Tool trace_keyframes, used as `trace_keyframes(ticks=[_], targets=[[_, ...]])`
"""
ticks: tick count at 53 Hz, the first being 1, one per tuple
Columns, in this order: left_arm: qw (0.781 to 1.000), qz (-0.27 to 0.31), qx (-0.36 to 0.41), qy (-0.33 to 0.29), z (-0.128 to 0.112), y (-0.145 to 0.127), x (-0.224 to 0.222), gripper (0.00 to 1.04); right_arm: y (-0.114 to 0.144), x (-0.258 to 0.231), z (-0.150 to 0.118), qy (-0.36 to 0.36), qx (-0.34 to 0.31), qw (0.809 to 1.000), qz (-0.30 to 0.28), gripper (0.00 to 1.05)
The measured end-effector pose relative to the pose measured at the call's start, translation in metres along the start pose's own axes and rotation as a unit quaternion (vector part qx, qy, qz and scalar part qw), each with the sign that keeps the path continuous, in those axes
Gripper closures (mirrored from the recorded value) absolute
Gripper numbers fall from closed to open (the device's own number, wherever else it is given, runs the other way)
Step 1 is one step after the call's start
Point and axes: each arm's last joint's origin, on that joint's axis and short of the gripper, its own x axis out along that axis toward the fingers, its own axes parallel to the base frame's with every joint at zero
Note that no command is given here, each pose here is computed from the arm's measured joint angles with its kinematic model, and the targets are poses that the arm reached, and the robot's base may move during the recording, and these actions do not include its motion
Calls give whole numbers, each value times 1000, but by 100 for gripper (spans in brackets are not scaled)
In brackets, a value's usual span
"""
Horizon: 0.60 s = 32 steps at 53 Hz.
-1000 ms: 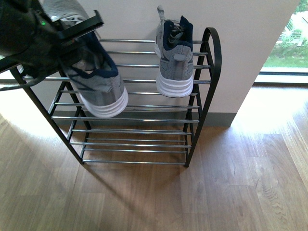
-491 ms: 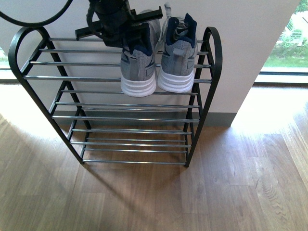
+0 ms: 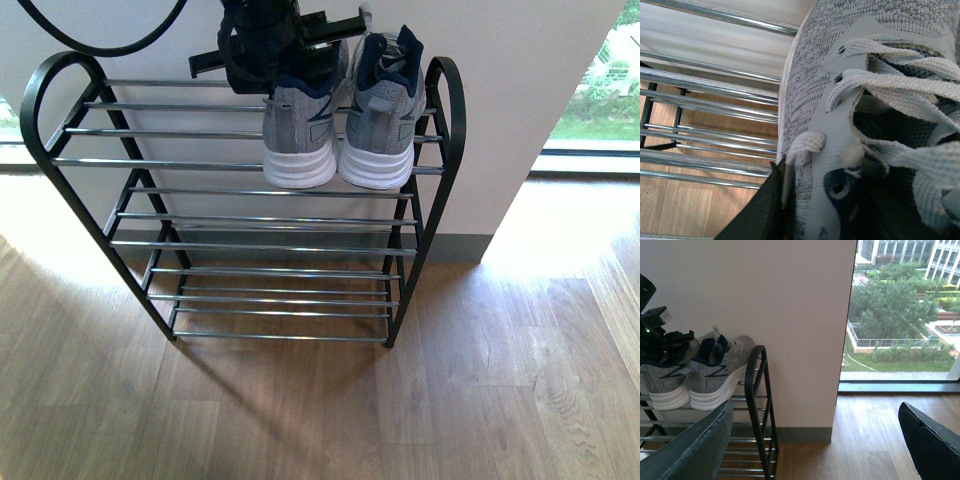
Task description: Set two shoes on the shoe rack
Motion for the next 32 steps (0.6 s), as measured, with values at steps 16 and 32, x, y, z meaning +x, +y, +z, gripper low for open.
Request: trace_keyframes(ticks=[16, 32], targets=[[1000, 9, 9, -24, -7, -3, -32, 8, 0, 0, 0, 0, 0, 1000, 0, 9], [998, 3, 0, -59, -5, 3, -58, 9, 0, 0, 0, 0, 0, 1000, 0, 9]])
